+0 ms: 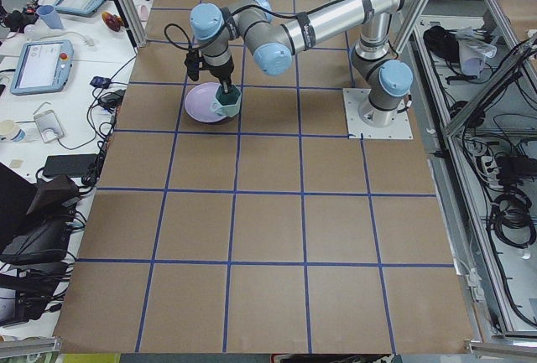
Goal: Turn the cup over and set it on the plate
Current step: 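Rotate the mug upright and lower it onto the lavender plate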
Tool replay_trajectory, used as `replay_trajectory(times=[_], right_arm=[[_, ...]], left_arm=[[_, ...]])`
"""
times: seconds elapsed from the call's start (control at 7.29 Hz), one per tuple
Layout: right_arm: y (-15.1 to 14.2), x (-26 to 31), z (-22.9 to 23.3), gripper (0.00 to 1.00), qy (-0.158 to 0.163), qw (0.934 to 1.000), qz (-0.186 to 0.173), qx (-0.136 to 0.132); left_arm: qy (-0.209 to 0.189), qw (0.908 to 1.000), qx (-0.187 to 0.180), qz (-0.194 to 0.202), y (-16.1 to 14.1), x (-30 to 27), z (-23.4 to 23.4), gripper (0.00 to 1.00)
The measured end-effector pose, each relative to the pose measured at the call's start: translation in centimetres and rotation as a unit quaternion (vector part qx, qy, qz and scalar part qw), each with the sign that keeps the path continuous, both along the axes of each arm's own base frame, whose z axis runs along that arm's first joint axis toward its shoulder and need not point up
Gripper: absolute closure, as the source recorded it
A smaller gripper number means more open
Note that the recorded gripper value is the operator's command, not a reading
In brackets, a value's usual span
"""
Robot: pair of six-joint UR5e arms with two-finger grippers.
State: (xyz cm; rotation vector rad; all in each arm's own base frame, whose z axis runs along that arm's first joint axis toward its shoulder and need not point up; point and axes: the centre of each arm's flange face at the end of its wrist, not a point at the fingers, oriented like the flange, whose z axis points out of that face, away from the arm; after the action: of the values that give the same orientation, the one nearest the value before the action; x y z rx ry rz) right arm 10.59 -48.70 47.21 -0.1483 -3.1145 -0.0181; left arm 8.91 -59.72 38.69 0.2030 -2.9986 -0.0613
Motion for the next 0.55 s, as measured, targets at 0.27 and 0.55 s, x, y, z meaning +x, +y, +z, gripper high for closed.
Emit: replay_trajectory(times=[0.27,0.55], right_arm=[[0.0,0.0,0.0,0.0,0.0,1.0,0.0,0.0],[0.0,0.0,0.1,0.0,0.0,1.0,0.0,-0.001]], left_arm=[[-0.014,0.999,-0.031,-0.031,-2.1,-3.8,-1.0,1.0],[-0.025,0.9962,-0.044,-0.071,-4.1,-7.8,-3.3,1.0]])
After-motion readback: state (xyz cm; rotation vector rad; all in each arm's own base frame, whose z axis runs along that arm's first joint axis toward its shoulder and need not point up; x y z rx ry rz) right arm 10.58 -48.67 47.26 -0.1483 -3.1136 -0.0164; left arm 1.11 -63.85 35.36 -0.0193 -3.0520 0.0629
